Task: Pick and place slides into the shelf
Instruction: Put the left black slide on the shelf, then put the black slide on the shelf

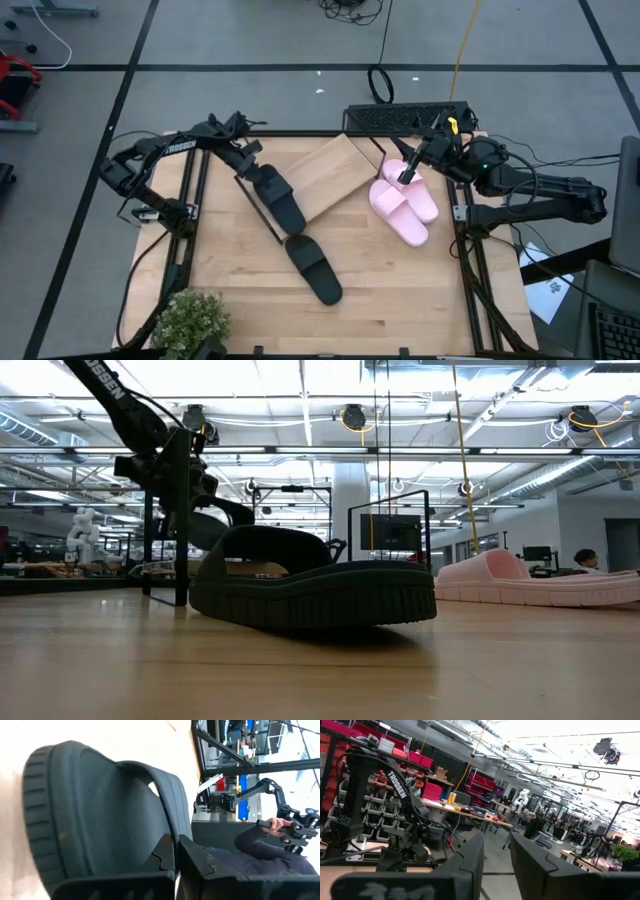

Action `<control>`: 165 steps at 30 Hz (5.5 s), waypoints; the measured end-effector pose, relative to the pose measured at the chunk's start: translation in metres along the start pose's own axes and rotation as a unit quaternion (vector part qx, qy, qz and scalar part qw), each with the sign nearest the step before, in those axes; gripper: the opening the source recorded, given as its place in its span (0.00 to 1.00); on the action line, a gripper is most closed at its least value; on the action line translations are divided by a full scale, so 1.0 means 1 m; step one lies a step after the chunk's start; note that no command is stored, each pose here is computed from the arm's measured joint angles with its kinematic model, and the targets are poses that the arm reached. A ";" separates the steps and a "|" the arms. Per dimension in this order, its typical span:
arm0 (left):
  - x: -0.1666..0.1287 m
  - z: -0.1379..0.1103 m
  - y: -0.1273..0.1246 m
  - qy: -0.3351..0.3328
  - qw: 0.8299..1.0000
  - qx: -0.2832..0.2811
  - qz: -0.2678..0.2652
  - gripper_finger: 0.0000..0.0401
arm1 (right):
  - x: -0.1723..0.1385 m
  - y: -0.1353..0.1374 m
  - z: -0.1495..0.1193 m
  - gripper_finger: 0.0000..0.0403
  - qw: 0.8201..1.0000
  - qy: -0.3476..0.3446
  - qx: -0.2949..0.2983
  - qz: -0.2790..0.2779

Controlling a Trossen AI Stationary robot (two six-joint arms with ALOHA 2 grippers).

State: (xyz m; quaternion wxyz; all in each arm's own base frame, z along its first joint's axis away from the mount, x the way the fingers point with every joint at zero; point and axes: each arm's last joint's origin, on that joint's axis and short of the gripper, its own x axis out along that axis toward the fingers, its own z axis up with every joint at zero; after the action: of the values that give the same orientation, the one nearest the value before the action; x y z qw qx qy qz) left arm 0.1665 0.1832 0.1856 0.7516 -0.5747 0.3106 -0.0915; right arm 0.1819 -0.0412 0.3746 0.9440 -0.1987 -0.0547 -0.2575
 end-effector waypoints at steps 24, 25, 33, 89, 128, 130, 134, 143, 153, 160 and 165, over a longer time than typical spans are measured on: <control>-0.001 -0.006 0.005 0.016 0.996 -0.022 0.084 0.00 | 0.000 0.000 0.000 0.21 1.000 0.000 0.000 0.000; -0.001 -0.007 0.005 0.016 0.996 -0.023 0.090 0.00 | 0.000 0.000 0.000 0.21 1.000 0.000 0.000 0.000; -0.001 -0.007 0.006 0.017 0.994 -0.024 0.102 0.06 | 0.000 0.000 0.000 0.21 1.000 0.000 0.000 0.000; -0.002 -0.009 0.007 0.029 0.987 -0.037 0.154 0.41 | 0.000 0.000 0.000 0.21 1.000 0.002 0.000 -0.002; -0.028 0.024 -0.016 -0.036 0.965 0.000 0.259 0.41 | 0.000 0.001 -0.001 0.21 1.000 0.007 0.009 0.001; -0.026 0.024 -0.017 -0.033 0.966 -0.001 0.258 0.41 | 0.000 0.000 -0.001 0.21 1.000 0.008 0.009 0.001; -0.021 0.023 -0.019 -0.028 0.966 -0.007 0.256 0.41 | 0.000 0.000 -0.001 0.21 1.000 0.008 0.009 0.001; -0.018 0.020 -0.031 -0.034 0.973 -0.015 0.227 0.41 | 0.000 0.000 -0.001 0.21 1.000 0.007 0.007 0.001; -0.041 -0.009 -0.088 -0.121 0.966 0.035 0.226 0.41 | 0.002 0.007 -0.001 0.21 0.996 -0.026 0.007 0.086; -0.057 -0.051 -0.136 -0.206 0.952 0.070 0.215 0.41 | 0.017 0.029 -0.022 0.21 0.972 0.027 0.083 0.216; -0.064 -0.083 -0.166 -0.273 0.937 0.104 0.190 0.41 | 0.029 0.056 -0.038 0.21 0.958 0.066 0.081 0.268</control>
State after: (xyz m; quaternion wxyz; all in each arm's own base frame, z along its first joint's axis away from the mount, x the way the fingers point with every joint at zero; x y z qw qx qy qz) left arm 0.1051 0.0948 0.3494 0.8667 -0.4262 0.1849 0.1815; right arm 0.2356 -0.0255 0.3266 0.9928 -0.1118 0.0427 -0.0020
